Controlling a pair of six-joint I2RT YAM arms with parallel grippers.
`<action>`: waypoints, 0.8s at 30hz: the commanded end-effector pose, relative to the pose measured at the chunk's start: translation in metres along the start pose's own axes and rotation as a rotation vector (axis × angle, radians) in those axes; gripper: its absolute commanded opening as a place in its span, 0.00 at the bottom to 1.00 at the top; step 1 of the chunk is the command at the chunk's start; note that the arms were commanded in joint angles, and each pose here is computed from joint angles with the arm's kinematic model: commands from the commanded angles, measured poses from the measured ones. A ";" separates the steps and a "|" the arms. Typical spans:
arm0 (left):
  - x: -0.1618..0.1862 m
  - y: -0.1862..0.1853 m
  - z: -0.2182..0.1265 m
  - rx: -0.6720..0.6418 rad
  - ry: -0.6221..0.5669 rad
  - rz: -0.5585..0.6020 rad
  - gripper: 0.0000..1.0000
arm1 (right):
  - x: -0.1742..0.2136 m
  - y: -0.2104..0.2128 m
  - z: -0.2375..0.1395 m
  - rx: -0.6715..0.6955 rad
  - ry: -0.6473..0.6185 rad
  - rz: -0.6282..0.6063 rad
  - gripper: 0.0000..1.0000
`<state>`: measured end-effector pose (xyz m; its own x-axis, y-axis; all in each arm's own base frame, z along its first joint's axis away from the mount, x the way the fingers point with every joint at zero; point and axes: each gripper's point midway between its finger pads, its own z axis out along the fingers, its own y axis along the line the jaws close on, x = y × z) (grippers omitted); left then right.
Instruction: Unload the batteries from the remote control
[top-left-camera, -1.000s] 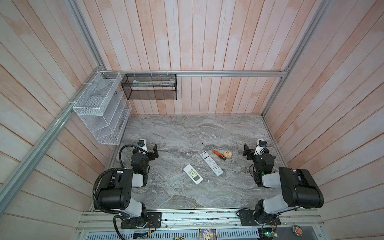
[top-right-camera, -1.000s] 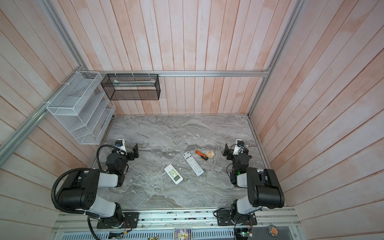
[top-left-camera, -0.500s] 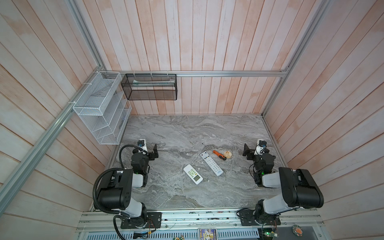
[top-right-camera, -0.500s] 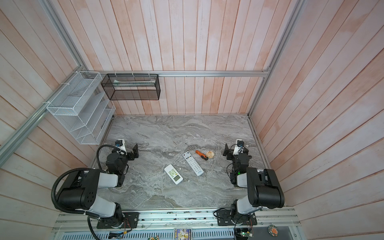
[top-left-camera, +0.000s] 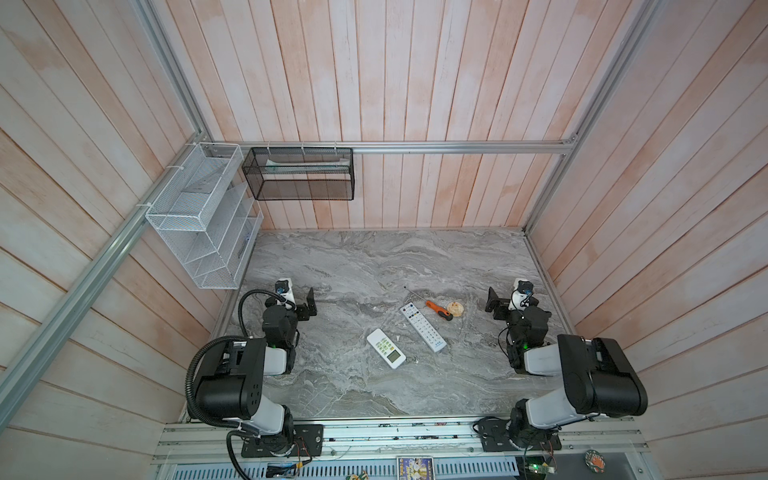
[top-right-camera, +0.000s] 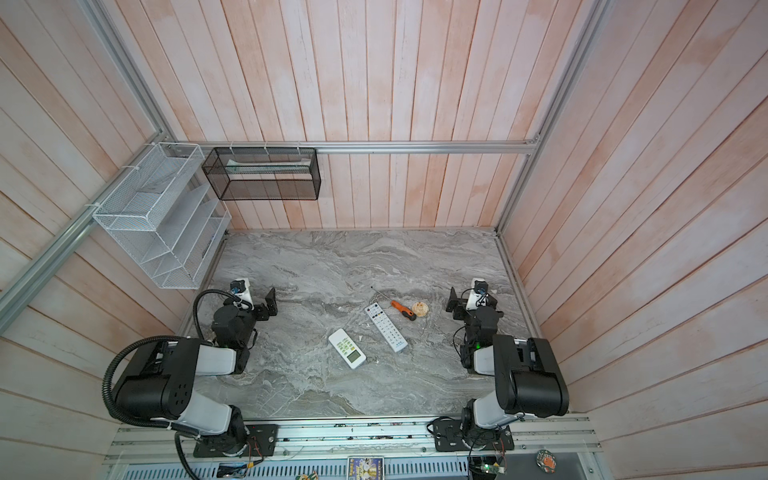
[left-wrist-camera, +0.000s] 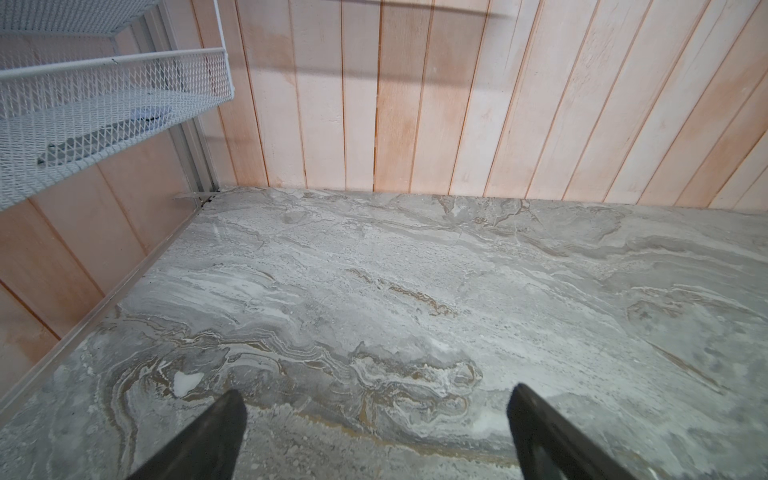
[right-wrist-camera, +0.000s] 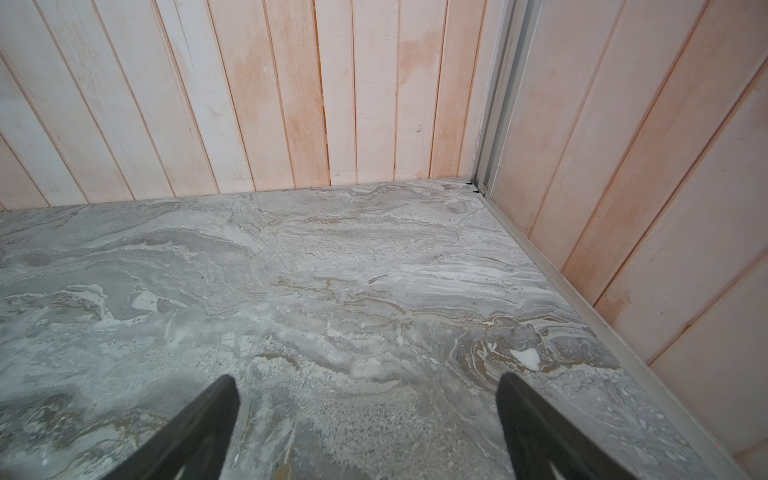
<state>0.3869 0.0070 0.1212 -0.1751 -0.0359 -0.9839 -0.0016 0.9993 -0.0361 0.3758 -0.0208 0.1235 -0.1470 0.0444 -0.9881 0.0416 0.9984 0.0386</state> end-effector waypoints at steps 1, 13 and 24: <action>-0.018 0.005 -0.002 -0.037 -0.036 -0.006 1.00 | -0.014 0.000 0.002 0.005 -0.026 0.009 0.98; -0.041 0.026 -0.014 -0.180 0.049 -0.228 1.00 | -0.083 -0.007 -0.011 0.065 -0.021 0.217 0.97; -0.081 0.012 -0.049 -0.137 0.110 -0.519 1.00 | -0.126 0.043 -0.032 -0.177 0.196 0.400 0.97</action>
<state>0.3627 0.0300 0.2134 -0.1505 -0.4188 -0.8955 -0.2159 0.8979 -0.3836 0.3761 -0.0050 0.2777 -0.1437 0.3552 -0.9237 -0.0054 0.9331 0.3596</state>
